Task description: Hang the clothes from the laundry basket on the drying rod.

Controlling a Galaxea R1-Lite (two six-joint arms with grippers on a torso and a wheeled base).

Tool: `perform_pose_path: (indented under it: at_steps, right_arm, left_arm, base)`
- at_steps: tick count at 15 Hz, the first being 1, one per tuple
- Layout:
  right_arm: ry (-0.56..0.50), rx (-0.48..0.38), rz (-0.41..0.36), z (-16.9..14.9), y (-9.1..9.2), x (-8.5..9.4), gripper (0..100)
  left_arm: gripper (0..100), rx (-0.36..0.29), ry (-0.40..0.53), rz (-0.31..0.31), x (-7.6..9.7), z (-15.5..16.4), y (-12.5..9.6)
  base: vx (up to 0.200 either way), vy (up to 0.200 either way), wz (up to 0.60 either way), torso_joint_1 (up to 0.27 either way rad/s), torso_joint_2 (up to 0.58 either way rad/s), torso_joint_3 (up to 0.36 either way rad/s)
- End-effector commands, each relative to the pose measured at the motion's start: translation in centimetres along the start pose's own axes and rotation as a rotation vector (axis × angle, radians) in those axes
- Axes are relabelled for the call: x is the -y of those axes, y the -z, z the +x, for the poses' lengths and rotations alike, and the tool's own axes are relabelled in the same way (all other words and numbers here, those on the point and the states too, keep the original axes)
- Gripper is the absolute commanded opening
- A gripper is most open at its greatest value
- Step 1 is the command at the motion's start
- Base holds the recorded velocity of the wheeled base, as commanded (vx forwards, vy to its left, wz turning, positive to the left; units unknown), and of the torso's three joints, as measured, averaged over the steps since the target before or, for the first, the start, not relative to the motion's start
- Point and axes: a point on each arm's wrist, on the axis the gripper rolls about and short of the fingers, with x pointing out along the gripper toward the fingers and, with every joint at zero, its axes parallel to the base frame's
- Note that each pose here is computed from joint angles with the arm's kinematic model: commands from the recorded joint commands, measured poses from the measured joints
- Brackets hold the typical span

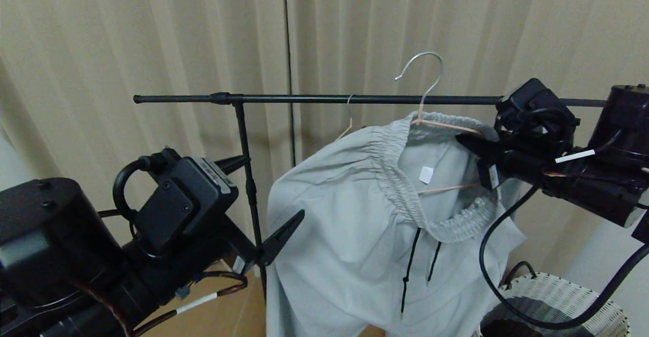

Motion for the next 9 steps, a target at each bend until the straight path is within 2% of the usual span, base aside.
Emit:
perform_pose_path:
  at_steps: [1, 2, 4, 5, 7, 9]
  right_arm:
    - [0.041, 0.003, 0.005, -1.5, 0.1, 1.0, 0]
    - [0.045, 0.008, 0.007, -1.8, 0.1, 1.1, 0]
    - [0.044, 0.021, 0.021, -2.4, 0.0, 1.0, 0]
    - [0.04, 0.024, 0.029, -2.8, -0.1, 1.0, 0]
    - [0.04, 0.047, 0.049, -3.1, -0.5, 1.0, 0]
    - [0.002, 0.08, 0.059, -3.9, -0.9, 1.0, 0]
  left_arm:
    - [100, -0.079, -0.002, -0.078, -1.1, -2.5, 0.0]
    - [100, -0.17, 0.017, -0.131, -1.0, -2.8, 1.0]
    - [100, -0.268, 0.033, -0.223, -0.4, -3.1, 2.6]
    - [100, -0.306, 0.036, -0.237, -0.1, -3.1, 3.5]
    - [100, -0.348, 0.034, -0.238, 0.1, -2.1, 4.5]
    - [100, -0.337, 0.016, -0.244, 0.1, -1.1, 5.2]
  base:
    - [0.0, 0.0, 0.0, 0.0, 0.0, 0.0]
    - [0.0, 0.0, 0.0, 0.0, 0.0, 0.0]
    - [0.0, 0.0, 0.0, 0.0, 0.0, 0.0]
    - [0.0, 0.0, 0.0, 0.0, 0.0, 0.0]
    - [0.0, 0.0, 0.0, 0.0, 0.0, 0.0]
    - [0.0, 0.0, 0.0, 0.0, 0.0, 0.0]
